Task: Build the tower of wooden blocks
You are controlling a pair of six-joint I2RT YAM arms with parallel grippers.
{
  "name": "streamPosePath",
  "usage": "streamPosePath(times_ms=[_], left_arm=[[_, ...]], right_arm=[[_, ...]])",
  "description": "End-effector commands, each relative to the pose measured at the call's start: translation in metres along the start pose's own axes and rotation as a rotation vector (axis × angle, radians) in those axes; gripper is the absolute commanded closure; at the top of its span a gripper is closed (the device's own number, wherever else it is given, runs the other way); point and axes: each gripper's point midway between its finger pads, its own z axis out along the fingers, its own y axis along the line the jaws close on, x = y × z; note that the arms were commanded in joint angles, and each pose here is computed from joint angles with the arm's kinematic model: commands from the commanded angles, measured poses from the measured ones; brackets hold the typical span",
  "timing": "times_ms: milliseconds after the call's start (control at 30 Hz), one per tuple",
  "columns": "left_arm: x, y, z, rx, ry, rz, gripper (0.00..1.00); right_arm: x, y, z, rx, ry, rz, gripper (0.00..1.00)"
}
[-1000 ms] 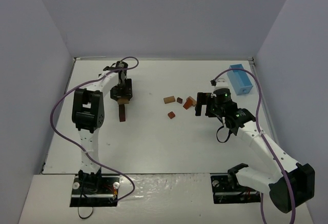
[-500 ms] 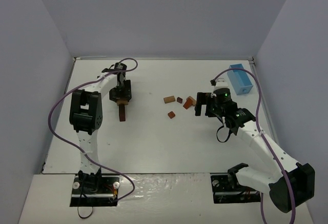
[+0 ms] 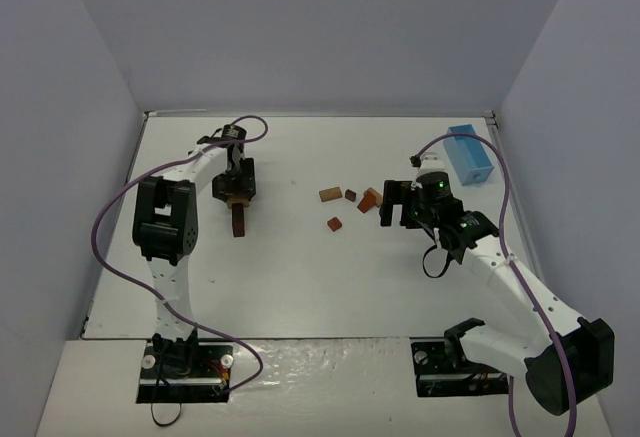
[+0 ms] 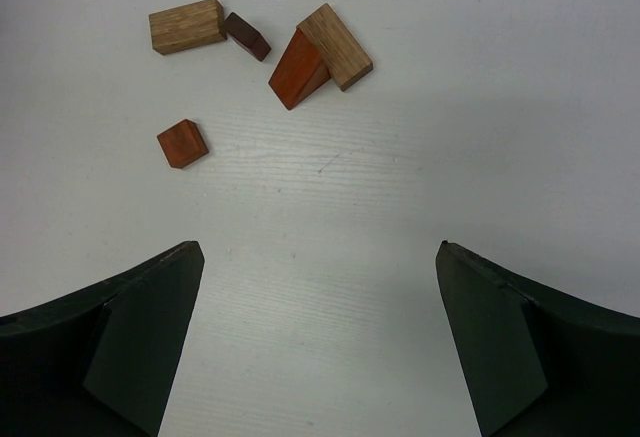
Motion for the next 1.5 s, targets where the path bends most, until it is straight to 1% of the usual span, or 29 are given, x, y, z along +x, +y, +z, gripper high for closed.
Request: streamPosePath(times_ms=[0,67,133,400,567,733,833,1000,1067,1100,1167,1333,1467], left_arm=[[-0.011,0.004,-0.024,0.006,-0.060,-0.005,0.76],[-0.012,0.004,-0.024,0.007,-0.063,-0.005,0.71],[-0.011,0.005,-0.025,0.005,-0.063,-0.004,0.64],[-0.012,0.004,-0.026,0.009,-0.066,-0.004,0.42],[-0.016,0.003,-0.030,0.013,-0.077,-0.008,0.32],[-0.020,0.003,-0.037,0.015,-0.096,-0.012,0.26],[-0.026,0.002,-0.047,0.024,-0.122,-0.015,0.18],[-0.050,-0.001,-0.099,0.059,-0.238,-0.031,0.17],[-0.060,-0.001,-0.125,0.073,-0.298,-0.036,0.17],[-0.065,-0.002,-0.145,0.089,-0.347,-0.032,0.17],[-0.067,0.000,-0.174,0.110,-0.407,-0.030,0.17],[-0.044,0.003,-0.217,0.171,-0.474,-0.001,0.17],[-0.002,0.004,-0.218,0.224,-0.437,0.016,0.17]], right_arm=[[-0.024,0.007,-0.005,-0.028,-0.071,0.015,0.00],[-0.023,0.007,-0.005,-0.028,-0.070,0.012,0.00],[-0.022,0.007,-0.005,-0.026,-0.066,0.013,0.00],[-0.021,0.006,-0.004,-0.024,-0.065,0.011,0.00],[-0.020,0.006,-0.003,-0.022,-0.062,0.008,0.00],[-0.020,0.006,-0.003,-0.022,-0.060,0.007,0.00],[-0.022,0.007,-0.004,-0.023,-0.065,0.006,0.00],[-0.027,0.010,0.001,-0.028,-0.055,-0.002,0.00],[-0.030,0.012,0.005,-0.030,-0.048,0.003,0.00],[-0.033,0.014,0.009,-0.029,-0.042,0.003,0.00],[-0.034,0.015,0.016,-0.024,-0.027,0.006,0.01],[-0.039,0.017,0.041,0.006,0.015,0.017,0.07],[-0.042,0.021,0.067,0.019,0.041,0.020,0.19]])
